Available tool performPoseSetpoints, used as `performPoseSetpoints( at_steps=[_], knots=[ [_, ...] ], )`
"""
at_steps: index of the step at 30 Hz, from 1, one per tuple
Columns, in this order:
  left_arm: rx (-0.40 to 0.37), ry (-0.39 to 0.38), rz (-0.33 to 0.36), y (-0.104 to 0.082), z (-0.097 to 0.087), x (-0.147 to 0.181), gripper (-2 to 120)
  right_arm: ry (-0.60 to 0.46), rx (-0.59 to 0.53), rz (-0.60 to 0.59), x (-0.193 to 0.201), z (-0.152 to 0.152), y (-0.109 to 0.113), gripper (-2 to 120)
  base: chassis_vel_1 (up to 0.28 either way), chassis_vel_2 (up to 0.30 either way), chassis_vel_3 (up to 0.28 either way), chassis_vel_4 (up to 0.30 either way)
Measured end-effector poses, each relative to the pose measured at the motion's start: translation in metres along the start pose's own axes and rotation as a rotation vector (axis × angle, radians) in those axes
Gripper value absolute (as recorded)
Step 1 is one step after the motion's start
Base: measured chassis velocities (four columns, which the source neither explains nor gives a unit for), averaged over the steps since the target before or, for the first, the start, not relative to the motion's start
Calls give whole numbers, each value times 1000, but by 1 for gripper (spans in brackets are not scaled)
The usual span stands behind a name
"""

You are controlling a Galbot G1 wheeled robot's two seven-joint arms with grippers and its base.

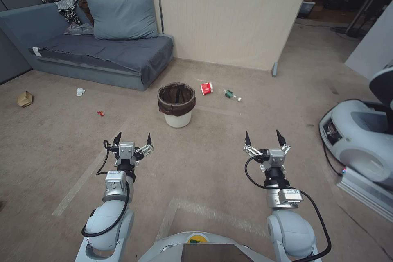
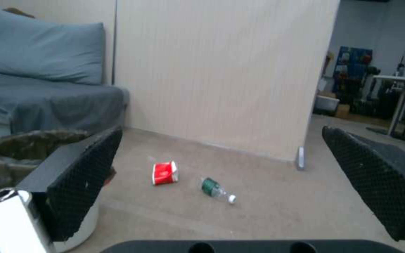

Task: Pick up the trash bin, then pick up the garbage from the floor and place it into the trash bin.

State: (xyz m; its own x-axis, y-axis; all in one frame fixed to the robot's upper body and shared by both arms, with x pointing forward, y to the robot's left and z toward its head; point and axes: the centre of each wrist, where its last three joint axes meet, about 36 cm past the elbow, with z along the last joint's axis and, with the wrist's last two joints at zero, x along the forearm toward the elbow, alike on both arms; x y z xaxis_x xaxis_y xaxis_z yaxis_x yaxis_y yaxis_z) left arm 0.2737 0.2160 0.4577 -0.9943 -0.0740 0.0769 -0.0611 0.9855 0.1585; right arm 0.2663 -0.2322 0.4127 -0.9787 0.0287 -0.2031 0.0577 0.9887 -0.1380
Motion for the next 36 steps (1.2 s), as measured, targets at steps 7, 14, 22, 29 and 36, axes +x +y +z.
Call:
performPoseSetpoints(
  at_steps=[7,14,22,29,36],
  knots=[
    [-2,-1,2,-2,0,0,100,-4,-3,-7,0,1,0,100,-318,314,307,-307],
    [-4,0,2,-1,0,1,100,-7,-3,-12,1,2,0,100,-317,309,296,-293],
    [-2,-1,2,-2,0,1,100,-10,-2,-13,2,3,0,100,-292,287,286,-286],
    [-3,0,2,-1,2,0,100,-32,0,-2,0,5,0,100,-183,221,186,-200],
    [-2,0,3,-2,1,0,100,-39,10,0,-1,7,0,100,-12,23,3,-17]
  ],
)
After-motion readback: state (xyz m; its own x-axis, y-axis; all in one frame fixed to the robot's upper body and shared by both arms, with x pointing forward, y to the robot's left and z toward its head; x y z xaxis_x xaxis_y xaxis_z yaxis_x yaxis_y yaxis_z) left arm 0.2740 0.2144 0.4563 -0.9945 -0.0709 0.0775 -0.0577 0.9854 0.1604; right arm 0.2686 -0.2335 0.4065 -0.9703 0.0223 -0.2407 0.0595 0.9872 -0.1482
